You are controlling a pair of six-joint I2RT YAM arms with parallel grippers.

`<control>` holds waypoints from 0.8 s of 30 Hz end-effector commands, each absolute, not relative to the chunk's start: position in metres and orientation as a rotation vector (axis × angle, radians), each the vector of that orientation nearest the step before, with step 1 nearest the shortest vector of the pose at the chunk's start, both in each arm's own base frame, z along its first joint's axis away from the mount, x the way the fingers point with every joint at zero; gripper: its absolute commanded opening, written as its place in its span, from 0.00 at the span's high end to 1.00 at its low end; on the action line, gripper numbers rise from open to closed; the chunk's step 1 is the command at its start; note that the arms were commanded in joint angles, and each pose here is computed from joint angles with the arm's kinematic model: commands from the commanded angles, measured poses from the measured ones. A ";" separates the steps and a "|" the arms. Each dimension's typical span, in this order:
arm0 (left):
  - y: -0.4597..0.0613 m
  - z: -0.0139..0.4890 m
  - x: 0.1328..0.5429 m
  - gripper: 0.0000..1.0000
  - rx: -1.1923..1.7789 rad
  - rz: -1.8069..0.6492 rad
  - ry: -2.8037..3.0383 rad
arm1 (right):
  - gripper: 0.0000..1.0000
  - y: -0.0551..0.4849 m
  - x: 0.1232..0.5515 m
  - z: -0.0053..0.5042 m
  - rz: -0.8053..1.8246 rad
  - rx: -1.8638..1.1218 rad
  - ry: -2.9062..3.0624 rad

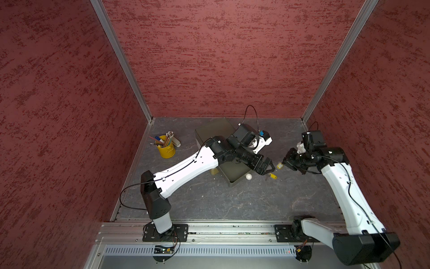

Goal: Take the keys out of the drawer
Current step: Place the key at the center of the board.

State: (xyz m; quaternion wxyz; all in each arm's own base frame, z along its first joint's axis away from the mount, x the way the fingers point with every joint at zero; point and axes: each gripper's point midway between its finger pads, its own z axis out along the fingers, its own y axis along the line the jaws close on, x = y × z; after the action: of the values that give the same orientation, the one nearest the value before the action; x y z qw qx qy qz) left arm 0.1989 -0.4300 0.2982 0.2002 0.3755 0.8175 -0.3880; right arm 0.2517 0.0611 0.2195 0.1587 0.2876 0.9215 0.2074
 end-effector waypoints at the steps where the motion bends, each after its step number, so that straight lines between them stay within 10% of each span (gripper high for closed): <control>1: -0.425 0.306 0.188 0.00 1.079 -1.073 2.248 | 1.00 0.058 0.256 0.211 0.597 0.855 2.593; 24: -0.449 0.278 0.156 0.00 1.240 -1.028 2.303 | 1.00 0.061 0.239 0.122 0.581 0.938 2.726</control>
State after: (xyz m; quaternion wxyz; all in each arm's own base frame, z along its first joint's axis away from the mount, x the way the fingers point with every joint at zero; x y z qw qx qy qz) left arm 0.1588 -0.4448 0.2767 0.1642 0.4220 0.8135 -0.3650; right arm 0.2324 0.0597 0.1267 0.0921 0.3151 0.9261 0.1862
